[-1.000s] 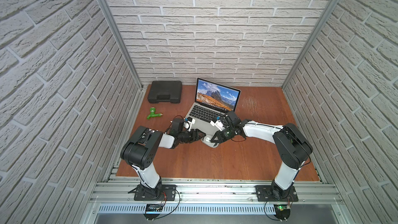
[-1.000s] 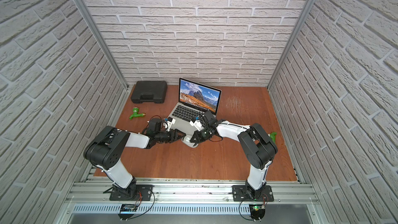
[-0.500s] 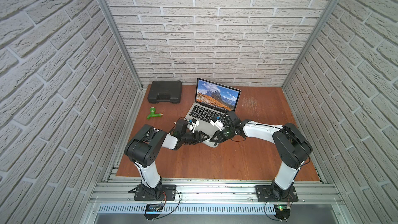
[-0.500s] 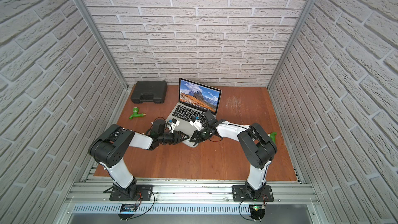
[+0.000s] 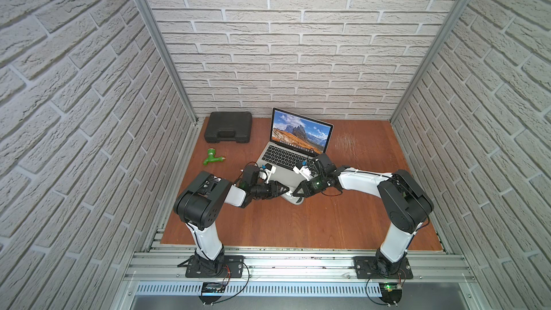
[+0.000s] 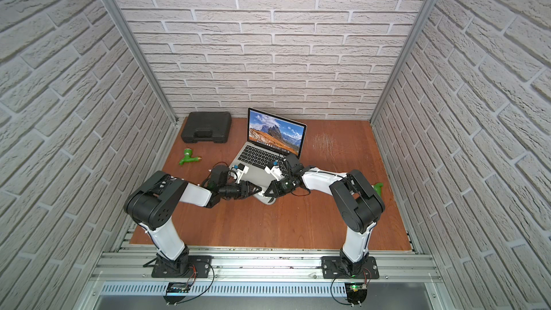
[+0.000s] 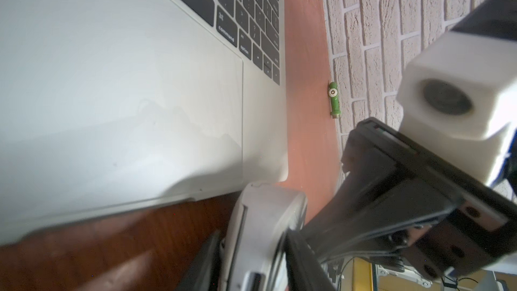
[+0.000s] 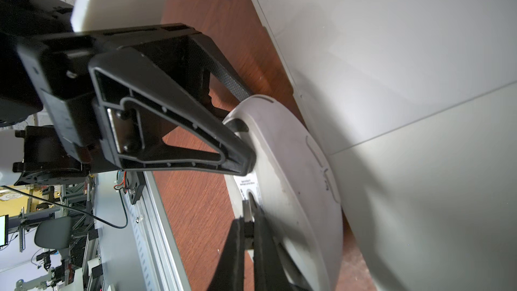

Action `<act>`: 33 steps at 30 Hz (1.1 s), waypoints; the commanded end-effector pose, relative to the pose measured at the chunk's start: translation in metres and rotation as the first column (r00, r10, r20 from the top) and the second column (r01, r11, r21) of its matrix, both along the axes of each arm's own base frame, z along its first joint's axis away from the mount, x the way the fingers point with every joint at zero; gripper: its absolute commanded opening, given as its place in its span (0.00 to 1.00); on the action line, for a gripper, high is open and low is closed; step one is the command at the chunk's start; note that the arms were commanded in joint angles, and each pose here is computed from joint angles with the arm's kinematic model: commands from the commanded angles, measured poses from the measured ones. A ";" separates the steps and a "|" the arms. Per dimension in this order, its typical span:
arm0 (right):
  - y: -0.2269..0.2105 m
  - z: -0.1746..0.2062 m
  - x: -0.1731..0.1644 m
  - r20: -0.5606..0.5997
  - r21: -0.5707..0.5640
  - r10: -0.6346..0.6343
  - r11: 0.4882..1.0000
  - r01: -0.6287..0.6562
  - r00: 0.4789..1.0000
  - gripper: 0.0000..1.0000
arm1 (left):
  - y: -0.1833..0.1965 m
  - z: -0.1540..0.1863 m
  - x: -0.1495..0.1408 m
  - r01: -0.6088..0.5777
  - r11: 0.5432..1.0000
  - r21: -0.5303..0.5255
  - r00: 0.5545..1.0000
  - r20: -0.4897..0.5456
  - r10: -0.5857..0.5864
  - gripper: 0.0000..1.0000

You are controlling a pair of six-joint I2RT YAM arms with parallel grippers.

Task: Remove the wireless mouse receiver from the laptop
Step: Pick up the mouse from the center of the board.

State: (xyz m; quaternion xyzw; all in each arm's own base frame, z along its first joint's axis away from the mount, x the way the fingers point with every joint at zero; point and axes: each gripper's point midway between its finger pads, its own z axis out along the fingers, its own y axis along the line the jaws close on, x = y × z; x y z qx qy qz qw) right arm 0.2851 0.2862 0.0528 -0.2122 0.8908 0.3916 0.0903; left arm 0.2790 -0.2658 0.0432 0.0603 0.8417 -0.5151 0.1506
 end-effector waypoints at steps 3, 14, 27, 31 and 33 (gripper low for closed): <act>-0.026 -0.039 -0.001 -0.012 -0.140 -0.042 0.989 0.040 0.999 0.03 | -0.004 0.000 0.000 0.012 1.000 0.012 1.000 0.021 -0.012 0.43; -0.027 -0.042 0.001 -0.008 -0.140 -0.041 0.989 0.040 0.999 0.02 | -0.009 -0.003 -0.006 0.045 0.999 0.013 0.999 0.016 -0.045 0.52; -0.038 -0.047 -0.004 -0.020 -0.135 -0.053 0.990 0.050 0.998 0.03 | -0.013 -0.008 -0.005 0.067 0.998 0.016 0.998 0.000 -0.067 0.51; -0.040 -0.050 -0.002 -0.026 -0.135 -0.063 0.989 0.059 0.998 0.03 | -0.016 0.001 -0.007 0.075 0.997 0.002 0.997 0.014 -0.075 0.51; -0.039 -0.049 -0.001 -0.021 -0.133 -0.063 0.989 0.060 0.998 0.03 | -0.018 0.007 -0.010 0.073 0.997 0.000 0.997 0.033 -0.073 0.50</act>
